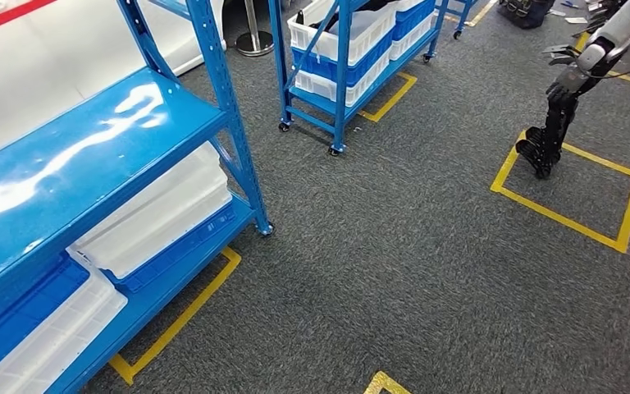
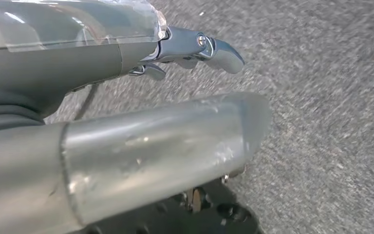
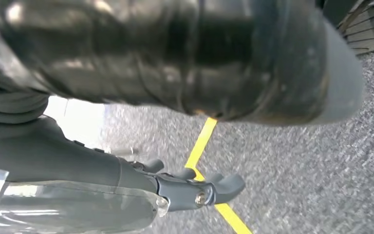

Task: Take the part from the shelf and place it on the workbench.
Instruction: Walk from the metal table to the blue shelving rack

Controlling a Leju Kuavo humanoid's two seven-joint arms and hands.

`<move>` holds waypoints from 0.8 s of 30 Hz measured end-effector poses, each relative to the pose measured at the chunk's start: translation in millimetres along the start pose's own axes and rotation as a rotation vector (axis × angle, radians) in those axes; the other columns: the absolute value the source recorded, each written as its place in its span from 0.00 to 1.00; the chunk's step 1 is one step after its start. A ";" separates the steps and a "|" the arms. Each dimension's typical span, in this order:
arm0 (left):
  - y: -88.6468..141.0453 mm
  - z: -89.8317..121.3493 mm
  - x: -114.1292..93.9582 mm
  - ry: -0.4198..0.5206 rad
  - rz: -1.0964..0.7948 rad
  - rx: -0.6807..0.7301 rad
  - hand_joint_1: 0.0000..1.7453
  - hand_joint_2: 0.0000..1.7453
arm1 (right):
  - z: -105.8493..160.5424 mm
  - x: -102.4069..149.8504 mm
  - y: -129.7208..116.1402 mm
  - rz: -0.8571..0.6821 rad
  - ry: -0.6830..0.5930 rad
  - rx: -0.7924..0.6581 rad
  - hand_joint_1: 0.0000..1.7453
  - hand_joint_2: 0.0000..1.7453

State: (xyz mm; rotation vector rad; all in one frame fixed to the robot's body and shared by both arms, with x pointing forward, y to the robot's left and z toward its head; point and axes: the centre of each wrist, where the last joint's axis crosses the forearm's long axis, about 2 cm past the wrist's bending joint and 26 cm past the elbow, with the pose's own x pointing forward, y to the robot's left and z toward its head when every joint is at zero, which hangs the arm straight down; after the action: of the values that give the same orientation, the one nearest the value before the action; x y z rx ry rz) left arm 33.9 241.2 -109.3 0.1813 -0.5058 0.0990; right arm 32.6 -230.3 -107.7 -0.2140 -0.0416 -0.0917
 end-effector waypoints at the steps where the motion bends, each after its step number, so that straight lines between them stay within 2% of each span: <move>1: -0.1 -0.2 0.4 -0.001 0.000 0.000 0.00 0.00 | -0.1 -0.5 -0.2 0.000 0.001 0.000 0.00 0.00; 24: -0.9 0.0 0.6 0.001 0.000 -0.003 0.00 0.00 | 0.1 -1.0 0.5 -0.002 0.011 0.002 0.00 0.00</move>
State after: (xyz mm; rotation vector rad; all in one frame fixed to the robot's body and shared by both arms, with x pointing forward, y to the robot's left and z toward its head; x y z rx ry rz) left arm 34.5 240.3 -109.2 0.1787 -0.5054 0.0982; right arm 31.7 -229.7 -107.8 -0.2114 -0.0312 -0.0950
